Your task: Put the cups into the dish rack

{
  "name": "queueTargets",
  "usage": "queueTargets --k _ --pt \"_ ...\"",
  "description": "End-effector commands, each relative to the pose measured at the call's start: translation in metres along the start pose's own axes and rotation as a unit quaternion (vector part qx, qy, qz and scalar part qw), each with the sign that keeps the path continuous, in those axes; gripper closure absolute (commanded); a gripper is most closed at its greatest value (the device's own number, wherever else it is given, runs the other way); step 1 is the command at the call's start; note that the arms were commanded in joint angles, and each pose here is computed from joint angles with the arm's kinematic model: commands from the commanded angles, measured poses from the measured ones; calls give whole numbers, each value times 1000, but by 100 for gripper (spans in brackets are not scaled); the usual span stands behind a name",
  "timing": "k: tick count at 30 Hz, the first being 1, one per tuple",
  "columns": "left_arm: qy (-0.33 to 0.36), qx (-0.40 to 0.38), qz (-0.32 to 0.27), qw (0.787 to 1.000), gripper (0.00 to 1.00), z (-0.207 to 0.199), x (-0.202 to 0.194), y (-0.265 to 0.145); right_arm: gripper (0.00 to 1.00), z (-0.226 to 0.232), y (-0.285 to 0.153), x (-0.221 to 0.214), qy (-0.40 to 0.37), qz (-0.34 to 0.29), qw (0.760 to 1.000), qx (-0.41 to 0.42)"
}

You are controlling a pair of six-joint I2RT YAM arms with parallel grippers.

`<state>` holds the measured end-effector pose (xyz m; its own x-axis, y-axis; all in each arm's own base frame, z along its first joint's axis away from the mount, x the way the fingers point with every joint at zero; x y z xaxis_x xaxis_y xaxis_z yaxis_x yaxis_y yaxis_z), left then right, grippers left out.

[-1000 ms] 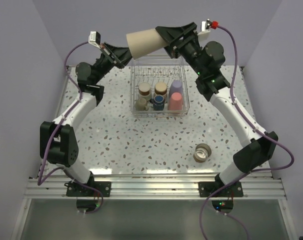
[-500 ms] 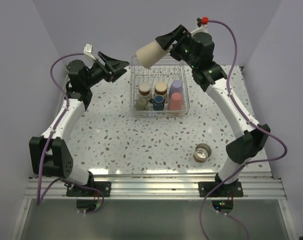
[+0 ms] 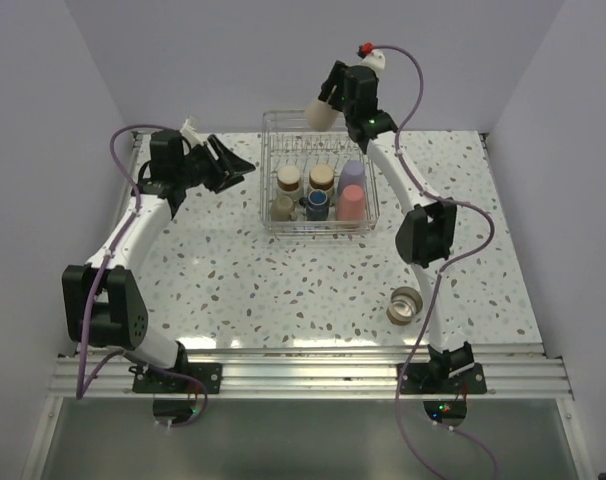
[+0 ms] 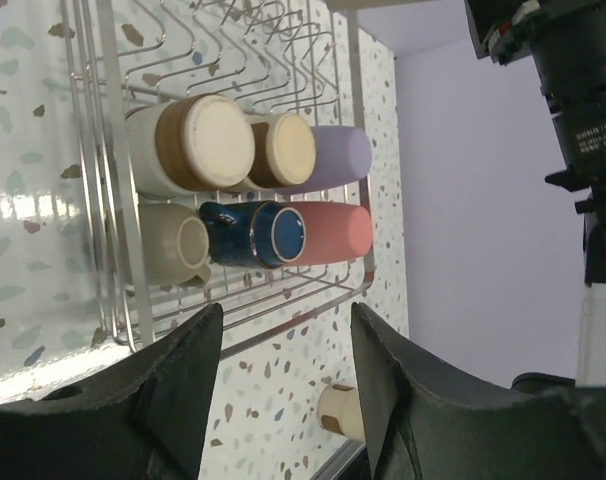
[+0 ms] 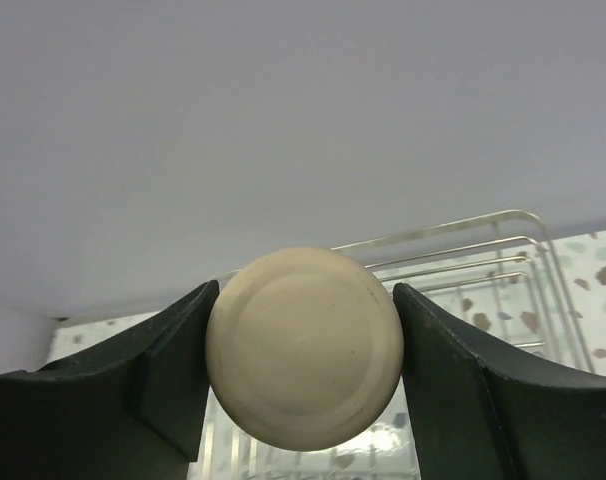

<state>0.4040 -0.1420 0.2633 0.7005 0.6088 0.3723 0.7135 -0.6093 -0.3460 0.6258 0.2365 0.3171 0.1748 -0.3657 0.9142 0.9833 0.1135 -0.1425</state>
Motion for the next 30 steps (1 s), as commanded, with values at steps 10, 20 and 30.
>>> queueTargets --k 10,20,30 --pt "11 10 34 999 48 32 -9 20 100 -72 63 -2 -32 -120 988 -91" --pt "1 16 45 999 50 40 -6 33 100 -105 74 -28 -75 -99 984 -127" --pt "-8 19 47 999 49 43 -11 32 93 -103 64 -61 -169 -51 974 -140"
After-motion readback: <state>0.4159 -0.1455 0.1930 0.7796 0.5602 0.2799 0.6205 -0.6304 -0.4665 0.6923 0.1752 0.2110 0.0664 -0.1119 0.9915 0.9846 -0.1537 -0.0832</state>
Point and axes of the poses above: each gripper's point midway between its finger pads, its own y axis out along the fingers, its own z axis along the line the jaws close on, x = y × z, the point moved 2 cm from there along -y, back along the fingers, and after that the axes turned 5 degrees about -y, right-handed, at the moved point
